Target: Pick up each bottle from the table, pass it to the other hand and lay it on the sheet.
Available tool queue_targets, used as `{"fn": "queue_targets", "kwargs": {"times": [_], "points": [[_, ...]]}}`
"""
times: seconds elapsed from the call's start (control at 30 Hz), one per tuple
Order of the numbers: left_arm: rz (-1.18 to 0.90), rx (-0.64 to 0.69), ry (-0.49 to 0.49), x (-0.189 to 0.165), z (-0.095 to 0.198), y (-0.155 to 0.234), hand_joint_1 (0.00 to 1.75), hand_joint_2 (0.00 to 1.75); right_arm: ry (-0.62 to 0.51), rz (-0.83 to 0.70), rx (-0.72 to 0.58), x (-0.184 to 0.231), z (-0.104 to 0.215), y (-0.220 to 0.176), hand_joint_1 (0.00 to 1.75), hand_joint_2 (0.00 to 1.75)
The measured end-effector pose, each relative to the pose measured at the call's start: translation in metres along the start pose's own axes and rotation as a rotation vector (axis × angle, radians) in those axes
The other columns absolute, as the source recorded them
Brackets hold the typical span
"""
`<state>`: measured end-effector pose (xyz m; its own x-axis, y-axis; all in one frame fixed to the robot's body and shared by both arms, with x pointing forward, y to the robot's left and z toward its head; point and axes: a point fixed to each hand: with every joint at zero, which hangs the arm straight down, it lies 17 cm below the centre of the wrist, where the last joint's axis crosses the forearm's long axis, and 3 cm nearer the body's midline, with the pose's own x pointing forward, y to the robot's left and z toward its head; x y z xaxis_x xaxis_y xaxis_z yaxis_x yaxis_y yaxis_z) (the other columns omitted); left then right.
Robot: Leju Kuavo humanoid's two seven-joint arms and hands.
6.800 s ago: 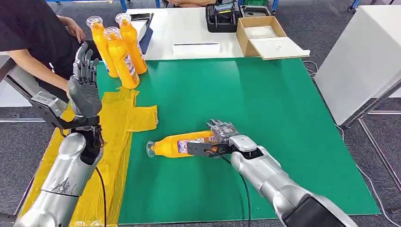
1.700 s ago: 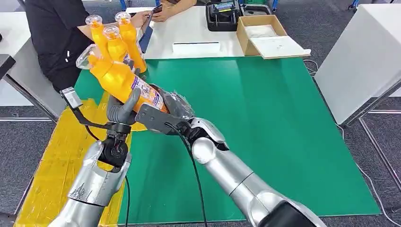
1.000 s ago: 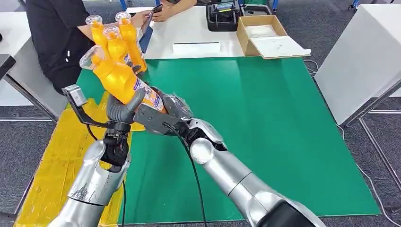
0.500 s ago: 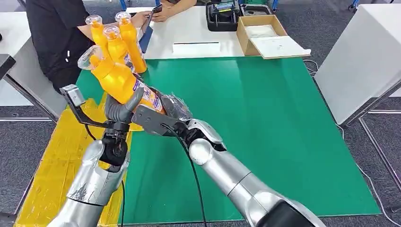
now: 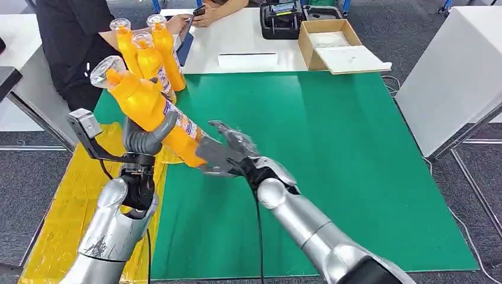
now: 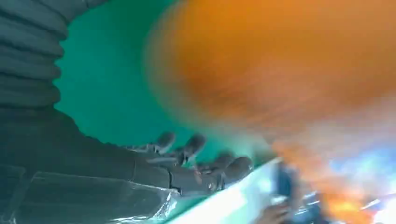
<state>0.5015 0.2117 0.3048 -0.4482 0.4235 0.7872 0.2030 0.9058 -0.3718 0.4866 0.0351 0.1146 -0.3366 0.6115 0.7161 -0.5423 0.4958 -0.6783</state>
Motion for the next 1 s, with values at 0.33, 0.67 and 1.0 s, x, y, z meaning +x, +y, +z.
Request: {"fn": "queue_targets", "kwargs": {"times": [0.33, 0.67, 1.0], "points": [[-0.202, 0.031, -0.044, 0.01, -0.003, 0.031, 1.75, 1.75, 0.09, -0.081, -0.227, -0.094, 0.082, -0.082, 0.0, 0.0], [-1.205, 0.054, -0.13, -0.005, -0.013, 0.073, 1.75, 1.75, 0.06, -0.094, -0.247, -0.101, 0.101, -0.099, 0.0, 0.0], [-1.752, -0.178, 0.011, -0.102, 0.032, 0.128, 1.75, 1.75, -0.019, -0.111, -0.22, -0.076, 0.075, -0.13, 0.0, 0.0]]}}
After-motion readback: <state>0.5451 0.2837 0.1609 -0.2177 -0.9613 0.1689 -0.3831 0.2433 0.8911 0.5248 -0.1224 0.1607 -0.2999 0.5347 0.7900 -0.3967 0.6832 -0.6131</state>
